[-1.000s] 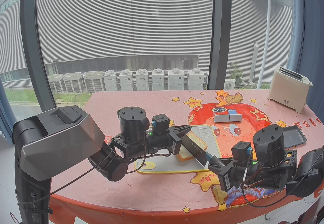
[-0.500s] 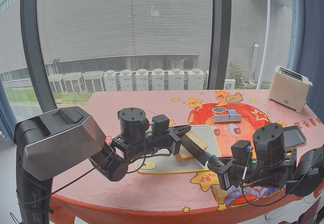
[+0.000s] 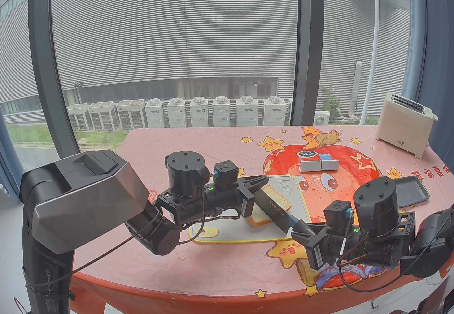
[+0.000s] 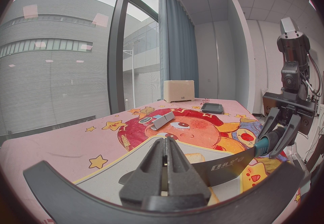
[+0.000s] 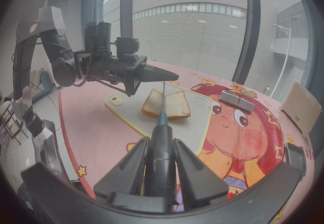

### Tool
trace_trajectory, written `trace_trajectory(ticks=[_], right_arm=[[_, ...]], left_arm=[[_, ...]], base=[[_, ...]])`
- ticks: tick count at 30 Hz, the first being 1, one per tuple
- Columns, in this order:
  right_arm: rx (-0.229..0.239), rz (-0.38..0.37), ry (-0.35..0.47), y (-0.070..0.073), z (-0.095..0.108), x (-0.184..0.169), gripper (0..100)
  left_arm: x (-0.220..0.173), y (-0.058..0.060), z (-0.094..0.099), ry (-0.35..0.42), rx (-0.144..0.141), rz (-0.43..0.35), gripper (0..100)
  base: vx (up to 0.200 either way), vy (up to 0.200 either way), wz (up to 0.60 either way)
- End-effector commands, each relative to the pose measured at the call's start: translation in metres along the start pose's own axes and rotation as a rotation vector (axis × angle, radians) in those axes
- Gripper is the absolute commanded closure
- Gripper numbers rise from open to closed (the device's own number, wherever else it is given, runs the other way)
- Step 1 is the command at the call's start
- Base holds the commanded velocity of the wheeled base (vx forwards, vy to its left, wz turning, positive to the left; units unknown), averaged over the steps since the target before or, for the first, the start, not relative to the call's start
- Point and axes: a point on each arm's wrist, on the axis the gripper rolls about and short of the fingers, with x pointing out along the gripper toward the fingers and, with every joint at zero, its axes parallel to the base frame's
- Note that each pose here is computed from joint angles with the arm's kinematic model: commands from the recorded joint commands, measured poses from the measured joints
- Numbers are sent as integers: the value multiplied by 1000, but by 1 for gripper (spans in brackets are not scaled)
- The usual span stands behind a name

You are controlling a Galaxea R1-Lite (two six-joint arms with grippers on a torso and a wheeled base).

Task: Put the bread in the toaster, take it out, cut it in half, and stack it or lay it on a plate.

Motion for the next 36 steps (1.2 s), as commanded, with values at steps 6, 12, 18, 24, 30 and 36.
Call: trace_trajectory(ticks=[6, 12, 18, 24, 30, 36], right_arm=[[-4, -4, 25, 0, -4, 3, 100], [1, -3, 6, 0, 0, 2, 100], [12, 4, -39, 1, 10, 2, 100], [15, 6, -48, 2, 13, 2, 100], [7, -6, 5, -1, 3, 5, 100], [6, -11, 23, -2, -1, 9, 100]], left_arm=[[0, -3, 6, -19, 6, -6, 100], [-1, -3, 3, -7, 0, -7, 100], [-5, -4, -10, 39, -19, -3, 100], [-5, -3, -10, 39, -20, 0, 100], [-4, -3, -9, 32, -17, 1, 100], [-2, -3, 0, 7, -5, 8, 100]], base=[[0, 0, 0], [0, 0, 0], [0, 0, 0], [0, 0, 0], [0, 0, 0], [0, 0, 0]])
